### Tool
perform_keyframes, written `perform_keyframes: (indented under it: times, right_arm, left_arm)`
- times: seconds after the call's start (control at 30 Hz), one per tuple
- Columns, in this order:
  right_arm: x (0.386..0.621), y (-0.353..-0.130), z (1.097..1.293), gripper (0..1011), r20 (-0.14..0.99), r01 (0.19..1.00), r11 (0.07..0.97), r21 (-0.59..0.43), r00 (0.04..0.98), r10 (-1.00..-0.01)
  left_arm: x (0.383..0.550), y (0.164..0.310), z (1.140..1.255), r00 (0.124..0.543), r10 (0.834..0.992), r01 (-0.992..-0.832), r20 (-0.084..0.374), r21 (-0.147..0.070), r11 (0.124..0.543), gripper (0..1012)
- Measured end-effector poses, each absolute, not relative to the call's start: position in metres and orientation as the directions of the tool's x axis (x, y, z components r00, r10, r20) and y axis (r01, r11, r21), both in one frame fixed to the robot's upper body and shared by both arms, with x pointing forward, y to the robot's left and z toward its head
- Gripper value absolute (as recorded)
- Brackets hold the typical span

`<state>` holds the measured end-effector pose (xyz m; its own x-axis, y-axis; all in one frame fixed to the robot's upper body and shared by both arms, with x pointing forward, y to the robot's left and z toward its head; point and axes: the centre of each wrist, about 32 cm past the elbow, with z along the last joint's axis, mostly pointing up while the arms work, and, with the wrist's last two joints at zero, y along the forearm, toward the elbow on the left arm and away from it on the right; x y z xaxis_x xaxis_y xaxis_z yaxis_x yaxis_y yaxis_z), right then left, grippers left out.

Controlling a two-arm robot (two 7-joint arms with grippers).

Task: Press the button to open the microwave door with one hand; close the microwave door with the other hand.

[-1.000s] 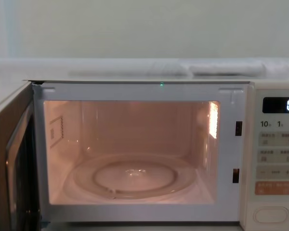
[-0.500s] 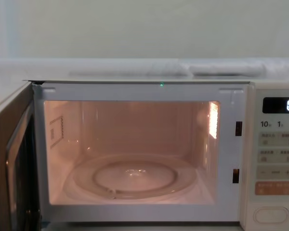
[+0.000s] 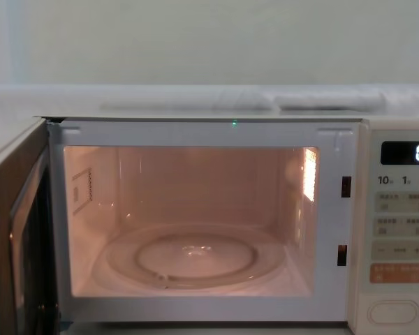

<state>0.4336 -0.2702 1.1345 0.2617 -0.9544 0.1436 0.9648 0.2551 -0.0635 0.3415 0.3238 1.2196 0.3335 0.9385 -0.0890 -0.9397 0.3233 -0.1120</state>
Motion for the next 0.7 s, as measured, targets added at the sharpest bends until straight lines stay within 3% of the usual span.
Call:
perform_keyframes:
  times: [0.07,0.13,0.2,0.27,0.3,0.43,0.47,0.6,0.7]
  right_arm:
    - [0.434,-0.27,1.135,1002,0.144,0.965,0.255,-0.064,0.262,-0.954]
    - [0.434,-0.27,1.135,1002,0.144,0.965,0.255,-0.063,0.262,-0.954]
    - [0.434,-0.27,1.135,1002,0.144,0.965,0.255,-0.064,0.262,-0.954]
    - [0.434,-0.27,1.135,1002,0.144,0.965,0.255,-0.064,0.262,-0.954]
    - [0.434,-0.27,1.135,1002,0.144,0.965,0.255,-0.064,0.262,-0.954]
    - [0.434,-0.27,1.135,1002,0.144,0.965,0.255,-0.064,0.262,-0.954]
    - [0.434,-0.27,1.135,1002,0.144,0.965,0.255,-0.063,0.262,-0.954]
    - [0.434,-0.27,1.135,1002,0.144,0.965,0.255,-0.064,0.262,-0.954]
    - [0.434,-0.27,1.135,1002,0.144,0.965,0.255,-0.064,0.262,-0.954]
  left_arm:
    - [0.341,0.324,1.223,0.356,0.928,-0.93,-0.108,-0.134,0.342,0]
    - [0.343,0.323,1.226,0.395,0.908,-0.914,-0.14,-0.162,0.372,0]
    - [0.344,0.323,1.227,0.407,0.901,-0.909,-0.149,-0.169,0.382,0]
    - [0.348,0.318,1.228,0.453,0.874,-0.887,-0.178,-0.19,0.421,0]
    - [0.348,0.318,1.228,0.453,0.874,-0.887,-0.178,-0.19,0.421,0]
    - [0.354,0.308,1.227,0.506,0.841,-0.86,-0.191,-0.189,0.474,0]
    - [0.354,0.308,1.227,0.506,0.841,-0.86,-0.191,-0.189,0.474,0]
    - [0.36,0.298,1.224,0.548,0.814,-0.836,-0.193,-0.171,0.522,0]
    - [0.361,0.294,1.223,0.559,0.807,-0.829,-0.193,-0.163,0.535,0]
